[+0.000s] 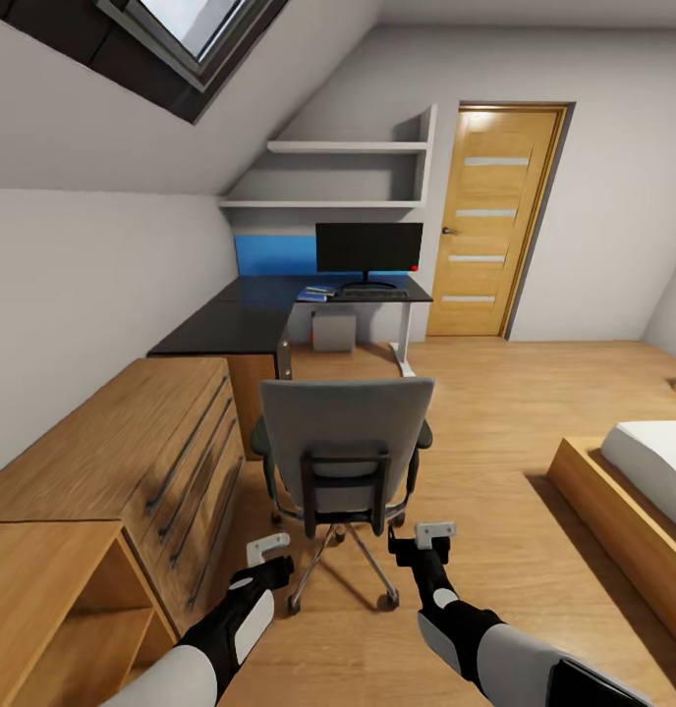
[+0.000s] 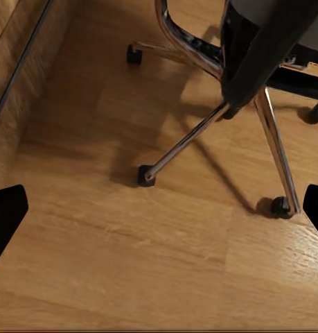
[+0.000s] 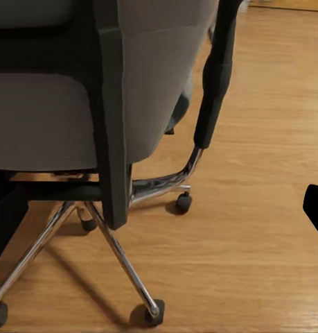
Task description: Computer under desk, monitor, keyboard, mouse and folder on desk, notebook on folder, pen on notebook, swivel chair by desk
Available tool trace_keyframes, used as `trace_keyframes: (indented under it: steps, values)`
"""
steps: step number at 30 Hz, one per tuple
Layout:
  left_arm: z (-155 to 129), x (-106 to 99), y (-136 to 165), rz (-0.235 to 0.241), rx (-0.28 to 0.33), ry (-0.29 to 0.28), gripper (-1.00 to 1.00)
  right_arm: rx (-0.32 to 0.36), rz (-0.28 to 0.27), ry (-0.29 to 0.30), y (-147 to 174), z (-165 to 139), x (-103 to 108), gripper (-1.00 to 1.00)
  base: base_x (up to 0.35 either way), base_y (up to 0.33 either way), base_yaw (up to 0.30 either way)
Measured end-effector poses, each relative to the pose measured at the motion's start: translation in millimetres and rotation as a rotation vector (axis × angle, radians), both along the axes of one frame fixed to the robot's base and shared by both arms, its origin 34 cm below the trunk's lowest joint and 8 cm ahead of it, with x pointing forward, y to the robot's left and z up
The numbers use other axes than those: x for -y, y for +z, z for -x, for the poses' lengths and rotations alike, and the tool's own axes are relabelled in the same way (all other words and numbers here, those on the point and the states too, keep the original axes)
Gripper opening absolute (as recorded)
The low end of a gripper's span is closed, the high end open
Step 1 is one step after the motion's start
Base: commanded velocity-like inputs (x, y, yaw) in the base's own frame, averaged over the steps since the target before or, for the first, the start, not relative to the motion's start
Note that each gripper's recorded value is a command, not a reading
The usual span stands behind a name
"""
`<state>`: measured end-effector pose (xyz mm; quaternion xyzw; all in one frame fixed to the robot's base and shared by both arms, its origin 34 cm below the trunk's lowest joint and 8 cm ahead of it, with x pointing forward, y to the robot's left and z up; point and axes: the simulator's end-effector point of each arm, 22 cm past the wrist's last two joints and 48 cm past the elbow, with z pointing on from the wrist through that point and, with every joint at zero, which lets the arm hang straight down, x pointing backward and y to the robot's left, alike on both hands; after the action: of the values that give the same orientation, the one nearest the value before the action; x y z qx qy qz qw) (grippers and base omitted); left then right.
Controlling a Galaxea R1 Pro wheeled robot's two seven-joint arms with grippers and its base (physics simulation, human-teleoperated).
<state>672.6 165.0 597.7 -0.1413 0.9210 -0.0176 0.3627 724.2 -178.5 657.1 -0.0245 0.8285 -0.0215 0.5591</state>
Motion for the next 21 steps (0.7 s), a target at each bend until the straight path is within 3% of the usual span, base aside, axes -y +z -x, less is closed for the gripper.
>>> trace_keyframes:
  steps: [1, 4, 21]
  values:
    - [7, 17, -10, 0.042, -0.01, -0.062, 1.0, 0.017, -0.022, 0.043, 2, -1, -11, 1.0, 0.0, 0.0, 0.0]
    - [8, 27, -16, 0.069, -0.006, -0.096, 1.0, 0.055, -0.045, 0.075, 4, -2, -17, 1.0, 0.0, 0.0, 0.0]
    - [9, 27, -45, 0.072, 0.009, -0.099, 1.0, 0.048, -0.071, 0.167, -29, 5, -38, 1.0, 0.0, 0.0, 0.0]
